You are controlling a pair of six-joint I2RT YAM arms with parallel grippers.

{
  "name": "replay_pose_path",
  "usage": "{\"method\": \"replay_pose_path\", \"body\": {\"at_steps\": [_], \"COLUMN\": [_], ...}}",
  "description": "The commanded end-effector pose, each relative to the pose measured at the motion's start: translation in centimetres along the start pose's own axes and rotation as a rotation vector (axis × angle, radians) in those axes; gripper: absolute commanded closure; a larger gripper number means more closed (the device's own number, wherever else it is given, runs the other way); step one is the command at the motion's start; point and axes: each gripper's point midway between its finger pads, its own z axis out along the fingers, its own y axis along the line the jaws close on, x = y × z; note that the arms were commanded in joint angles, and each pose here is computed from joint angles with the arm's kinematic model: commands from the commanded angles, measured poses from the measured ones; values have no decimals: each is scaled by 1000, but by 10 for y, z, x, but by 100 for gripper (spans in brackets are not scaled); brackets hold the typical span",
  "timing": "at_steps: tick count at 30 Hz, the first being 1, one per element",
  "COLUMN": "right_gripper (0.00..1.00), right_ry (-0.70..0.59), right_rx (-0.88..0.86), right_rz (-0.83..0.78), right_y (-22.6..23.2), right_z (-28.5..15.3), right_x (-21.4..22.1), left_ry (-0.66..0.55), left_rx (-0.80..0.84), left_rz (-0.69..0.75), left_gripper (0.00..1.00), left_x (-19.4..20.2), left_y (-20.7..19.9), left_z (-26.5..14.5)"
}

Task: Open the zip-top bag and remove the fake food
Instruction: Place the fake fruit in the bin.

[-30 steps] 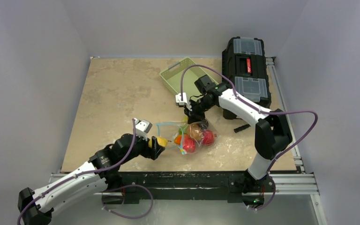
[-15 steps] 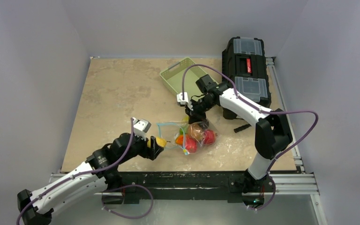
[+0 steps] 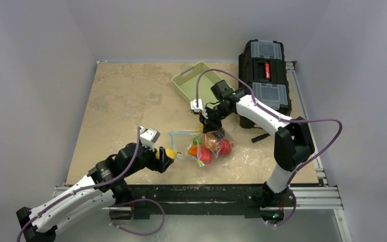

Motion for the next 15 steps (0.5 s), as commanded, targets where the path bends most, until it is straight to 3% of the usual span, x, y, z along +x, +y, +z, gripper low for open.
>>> {"method": "replay_pose_path", "body": {"at_steps": [1,15], "right_gripper": [100,100], "right_ry": [-9,-6], "right_rx": [-10,-15], "right_rz": [-5,-1], "right_y": [-2,-1], "right_z": [-1,0], "right_x": [0,1], "left_ry": [-41,-22], "left_rx": [18,-18], "left_rz": [-20,-46], "left_gripper": [100,100], "left_x": [-20,-25], "left_y": [-8,-6], "left_z": [-11,-25]}}
